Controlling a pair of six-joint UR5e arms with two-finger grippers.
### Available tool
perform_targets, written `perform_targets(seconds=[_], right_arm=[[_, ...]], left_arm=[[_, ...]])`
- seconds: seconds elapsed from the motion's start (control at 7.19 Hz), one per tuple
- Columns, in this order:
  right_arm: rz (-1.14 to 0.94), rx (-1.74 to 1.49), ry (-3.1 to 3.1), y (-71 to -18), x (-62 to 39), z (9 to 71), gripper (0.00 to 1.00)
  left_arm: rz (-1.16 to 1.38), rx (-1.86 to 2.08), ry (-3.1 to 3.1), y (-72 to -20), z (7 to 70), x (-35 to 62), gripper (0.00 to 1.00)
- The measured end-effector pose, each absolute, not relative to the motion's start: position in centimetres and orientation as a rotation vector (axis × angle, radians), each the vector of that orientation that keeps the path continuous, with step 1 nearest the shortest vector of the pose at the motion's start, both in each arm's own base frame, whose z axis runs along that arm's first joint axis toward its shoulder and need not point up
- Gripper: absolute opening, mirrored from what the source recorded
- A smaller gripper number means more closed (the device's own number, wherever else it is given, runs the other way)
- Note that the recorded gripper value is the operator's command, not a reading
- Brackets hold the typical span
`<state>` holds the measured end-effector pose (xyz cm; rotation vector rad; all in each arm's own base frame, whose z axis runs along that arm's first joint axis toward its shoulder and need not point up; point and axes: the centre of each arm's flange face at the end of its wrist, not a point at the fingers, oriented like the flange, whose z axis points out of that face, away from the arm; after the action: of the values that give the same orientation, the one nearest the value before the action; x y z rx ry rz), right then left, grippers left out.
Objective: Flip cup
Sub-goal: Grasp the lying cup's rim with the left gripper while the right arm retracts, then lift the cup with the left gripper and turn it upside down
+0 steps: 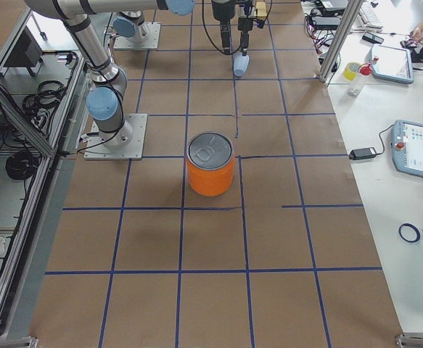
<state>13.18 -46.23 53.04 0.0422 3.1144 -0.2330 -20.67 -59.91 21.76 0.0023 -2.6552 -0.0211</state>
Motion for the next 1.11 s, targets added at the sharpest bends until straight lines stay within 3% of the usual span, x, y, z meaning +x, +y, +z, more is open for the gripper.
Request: perform_targets(seconds=[0.28, 1.11], right_arm=[[-0.235, 0.034, 3.115, -46.1, 13.2, 53.0, 1.0], [-0.248, 0.002, 3.134, -46.3, 12.7, 53.1, 1.0]], left_arm=[[-0.028, 0.016, -2.653, -59.8, 21.7, -21.4, 0.0], [0.022, 0.241, -2.68, -62.4, 26.1, -21.9, 0.0]])
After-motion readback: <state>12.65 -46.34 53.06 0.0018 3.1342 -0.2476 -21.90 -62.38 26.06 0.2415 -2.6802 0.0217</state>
